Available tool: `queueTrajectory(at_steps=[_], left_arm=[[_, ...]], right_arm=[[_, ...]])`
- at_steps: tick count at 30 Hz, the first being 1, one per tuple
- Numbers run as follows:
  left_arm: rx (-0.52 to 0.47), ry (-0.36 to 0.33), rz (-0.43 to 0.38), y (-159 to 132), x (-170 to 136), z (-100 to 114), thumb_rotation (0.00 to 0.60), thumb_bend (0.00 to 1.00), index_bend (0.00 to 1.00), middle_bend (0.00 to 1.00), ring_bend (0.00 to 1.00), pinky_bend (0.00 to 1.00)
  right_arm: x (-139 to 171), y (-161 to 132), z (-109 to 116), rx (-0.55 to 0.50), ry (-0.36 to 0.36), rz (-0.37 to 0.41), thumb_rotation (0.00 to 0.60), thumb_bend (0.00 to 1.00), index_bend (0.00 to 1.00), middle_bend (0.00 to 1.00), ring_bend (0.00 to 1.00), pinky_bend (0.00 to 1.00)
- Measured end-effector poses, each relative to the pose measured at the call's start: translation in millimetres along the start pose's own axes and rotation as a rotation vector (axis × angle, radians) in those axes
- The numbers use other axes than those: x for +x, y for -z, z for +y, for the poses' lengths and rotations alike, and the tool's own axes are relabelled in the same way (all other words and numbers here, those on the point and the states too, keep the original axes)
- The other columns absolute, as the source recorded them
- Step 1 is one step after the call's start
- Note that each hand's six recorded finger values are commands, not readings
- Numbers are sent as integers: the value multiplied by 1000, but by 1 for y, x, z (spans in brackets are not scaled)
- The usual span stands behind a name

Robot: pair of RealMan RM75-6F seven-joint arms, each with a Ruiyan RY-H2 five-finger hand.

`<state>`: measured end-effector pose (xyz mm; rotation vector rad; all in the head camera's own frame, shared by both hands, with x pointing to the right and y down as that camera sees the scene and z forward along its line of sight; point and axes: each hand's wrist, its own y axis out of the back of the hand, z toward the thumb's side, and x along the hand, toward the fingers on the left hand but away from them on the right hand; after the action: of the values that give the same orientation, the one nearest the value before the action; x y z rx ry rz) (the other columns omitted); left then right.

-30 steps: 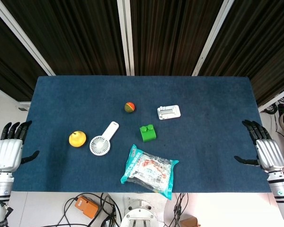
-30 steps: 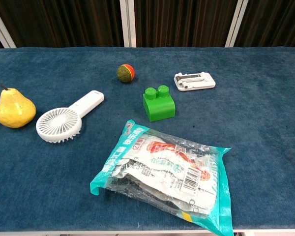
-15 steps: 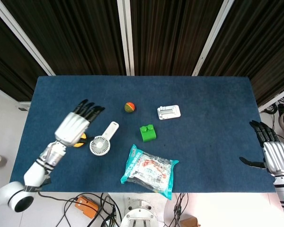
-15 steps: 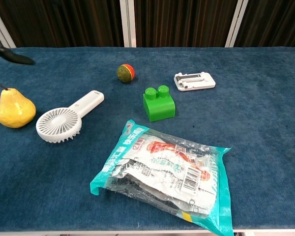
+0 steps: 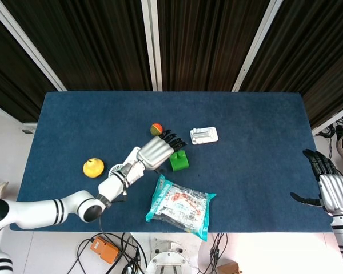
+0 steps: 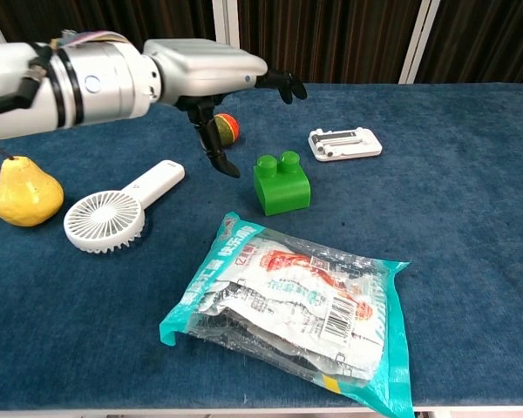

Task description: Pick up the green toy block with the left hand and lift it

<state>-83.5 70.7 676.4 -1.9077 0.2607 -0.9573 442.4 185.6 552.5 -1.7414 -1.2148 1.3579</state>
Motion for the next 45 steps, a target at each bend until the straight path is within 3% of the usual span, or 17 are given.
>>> queueTrajectory(at_steps=[9, 16, 22, 24, 30, 36, 40, 45], left_arm=[[62, 136, 23, -14, 31, -38, 600, 56, 113, 136, 114, 151], [89, 153, 16, -25, 44, -47, 600, 85, 147, 139, 151, 206], [167, 151, 19, -26, 54, -52, 600, 137, 268, 256, 377, 325], [182, 146, 20, -26, 55, -52, 600, 165, 338, 351, 476, 379], [164, 104, 24, -24, 55, -42, 600, 196, 363, 397, 519, 405], [93, 20, 58, -7, 49, -8, 600, 197, 372, 398, 517, 405], [49, -31, 131, 25, 44, 15, 600, 197, 372, 398, 511, 406], [2, -33, 252, 73, 36, 20, 600, 197, 372, 398, 503, 405]], right_arm=[[3, 5, -3, -5, -6, -21, 600, 130, 111, 130, 4, 143], [2, 4, -4, -2, -13, -20, 600, 131, 111, 130, 4, 143], [1, 6, -6, -6, -21, -25, 600, 131, 111, 130, 4, 143], [1, 6, -7, -8, -23, -27, 600, 130, 112, 130, 4, 143], [0, 6, -7, -9, -22, -23, 600, 130, 112, 130, 4, 143], [-2, 4, -7, -7, -22, -14, 600, 130, 112, 130, 4, 143], [0, 5, -7, -7, -22, -20, 600, 130, 112, 130, 4, 143], [4, 9, -6, -8, -17, -34, 600, 130, 112, 130, 4, 143]])
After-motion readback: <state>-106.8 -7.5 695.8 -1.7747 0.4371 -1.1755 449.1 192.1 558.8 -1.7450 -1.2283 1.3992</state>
